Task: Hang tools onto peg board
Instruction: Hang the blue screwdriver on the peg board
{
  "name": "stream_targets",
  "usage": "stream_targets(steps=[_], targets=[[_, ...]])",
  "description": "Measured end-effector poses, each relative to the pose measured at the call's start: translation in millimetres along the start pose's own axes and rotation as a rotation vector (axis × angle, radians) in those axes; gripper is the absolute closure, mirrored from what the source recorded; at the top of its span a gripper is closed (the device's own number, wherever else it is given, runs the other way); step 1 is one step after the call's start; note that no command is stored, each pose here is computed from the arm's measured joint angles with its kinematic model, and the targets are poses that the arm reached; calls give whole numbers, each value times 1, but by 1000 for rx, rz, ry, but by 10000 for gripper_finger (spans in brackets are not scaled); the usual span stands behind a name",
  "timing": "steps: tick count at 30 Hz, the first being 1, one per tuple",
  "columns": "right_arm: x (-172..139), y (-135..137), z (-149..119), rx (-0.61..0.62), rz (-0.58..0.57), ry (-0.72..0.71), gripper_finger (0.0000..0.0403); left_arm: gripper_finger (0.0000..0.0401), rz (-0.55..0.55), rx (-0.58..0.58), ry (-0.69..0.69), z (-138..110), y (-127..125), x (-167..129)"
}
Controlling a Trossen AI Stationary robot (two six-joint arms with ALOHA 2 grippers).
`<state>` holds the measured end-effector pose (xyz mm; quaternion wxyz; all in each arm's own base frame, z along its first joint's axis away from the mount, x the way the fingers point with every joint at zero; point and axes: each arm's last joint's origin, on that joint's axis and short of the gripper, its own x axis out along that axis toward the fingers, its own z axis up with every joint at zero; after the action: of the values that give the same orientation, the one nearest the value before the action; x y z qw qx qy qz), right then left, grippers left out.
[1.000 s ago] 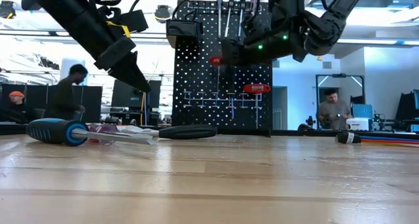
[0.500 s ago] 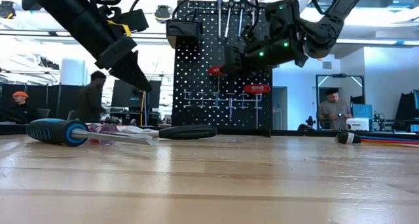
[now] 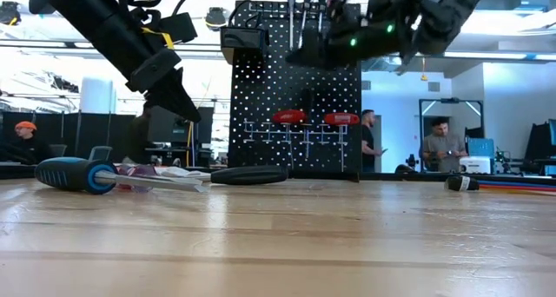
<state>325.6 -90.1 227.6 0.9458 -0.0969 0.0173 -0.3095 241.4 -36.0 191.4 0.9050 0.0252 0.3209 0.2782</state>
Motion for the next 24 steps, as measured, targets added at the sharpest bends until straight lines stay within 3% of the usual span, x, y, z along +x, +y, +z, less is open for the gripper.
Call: stream_targets(steps=[8,16,24], targets=[[-33,39,28,-55,154,-31,159,264,-16,14,22,-2,0,0],[-64,92,-2,-103,372,195,159,264,-74,94,133,-18,2,2],[-93,143,-23,-59,521,234,159,264,-195,43,99,-36,17,25]])
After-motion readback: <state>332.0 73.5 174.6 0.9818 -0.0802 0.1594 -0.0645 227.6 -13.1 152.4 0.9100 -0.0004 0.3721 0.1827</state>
